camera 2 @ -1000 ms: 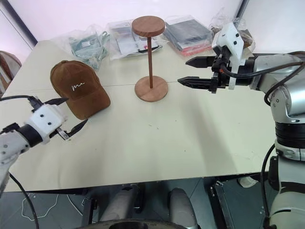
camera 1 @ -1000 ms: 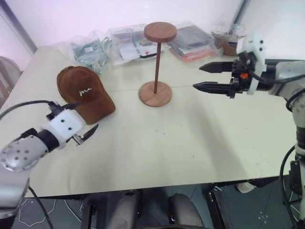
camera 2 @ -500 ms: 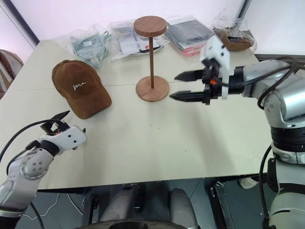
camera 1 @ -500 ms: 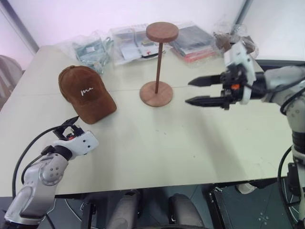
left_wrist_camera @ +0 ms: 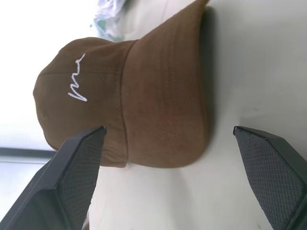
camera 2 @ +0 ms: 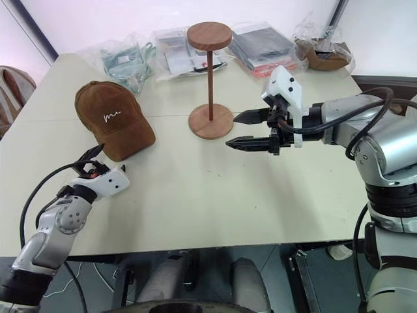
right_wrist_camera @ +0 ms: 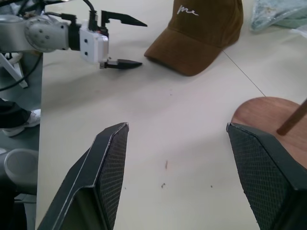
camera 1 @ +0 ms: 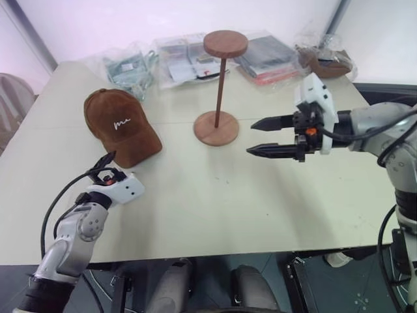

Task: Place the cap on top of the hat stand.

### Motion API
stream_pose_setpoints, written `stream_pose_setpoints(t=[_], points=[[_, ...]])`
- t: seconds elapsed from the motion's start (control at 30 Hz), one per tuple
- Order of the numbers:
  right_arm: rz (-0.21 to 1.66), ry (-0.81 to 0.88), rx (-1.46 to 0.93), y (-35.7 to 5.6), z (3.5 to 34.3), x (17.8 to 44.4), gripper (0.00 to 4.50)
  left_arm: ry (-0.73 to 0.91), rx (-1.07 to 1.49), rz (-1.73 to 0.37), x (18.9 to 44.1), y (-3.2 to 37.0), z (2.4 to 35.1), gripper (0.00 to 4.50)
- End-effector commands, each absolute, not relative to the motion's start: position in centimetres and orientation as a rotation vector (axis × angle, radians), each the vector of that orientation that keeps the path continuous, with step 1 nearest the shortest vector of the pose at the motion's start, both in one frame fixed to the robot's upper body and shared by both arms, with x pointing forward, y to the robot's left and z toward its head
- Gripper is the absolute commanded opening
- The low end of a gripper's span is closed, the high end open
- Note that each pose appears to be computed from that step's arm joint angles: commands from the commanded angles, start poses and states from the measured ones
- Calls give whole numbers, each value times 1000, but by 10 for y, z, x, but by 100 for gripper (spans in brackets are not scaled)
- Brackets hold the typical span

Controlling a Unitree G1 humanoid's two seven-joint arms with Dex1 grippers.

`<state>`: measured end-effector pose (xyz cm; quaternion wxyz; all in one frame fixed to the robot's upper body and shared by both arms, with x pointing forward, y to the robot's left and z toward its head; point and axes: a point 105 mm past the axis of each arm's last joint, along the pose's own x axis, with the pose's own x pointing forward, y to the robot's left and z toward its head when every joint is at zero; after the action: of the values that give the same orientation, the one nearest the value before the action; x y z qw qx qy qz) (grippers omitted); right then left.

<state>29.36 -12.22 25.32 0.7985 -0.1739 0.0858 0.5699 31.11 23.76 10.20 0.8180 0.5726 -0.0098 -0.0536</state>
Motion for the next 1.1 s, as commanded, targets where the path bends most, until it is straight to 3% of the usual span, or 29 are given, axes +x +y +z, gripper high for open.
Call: stream_pose_setpoints(t=[0.03,0.5,1.03,1.1], points=[[1212,120,-402,-123,268,288,331,-14,1237,-94,316,241,93,450],[1184,98,-404,-124,272,290,331,-64,1234,-3,338,251,79,450],[1164,82,-412,-124,274,293,331,-67,1240,12,338,255,64,450],[1163,80,-412,-124,274,293,335,-71,1234,8,338,254,63,359]])
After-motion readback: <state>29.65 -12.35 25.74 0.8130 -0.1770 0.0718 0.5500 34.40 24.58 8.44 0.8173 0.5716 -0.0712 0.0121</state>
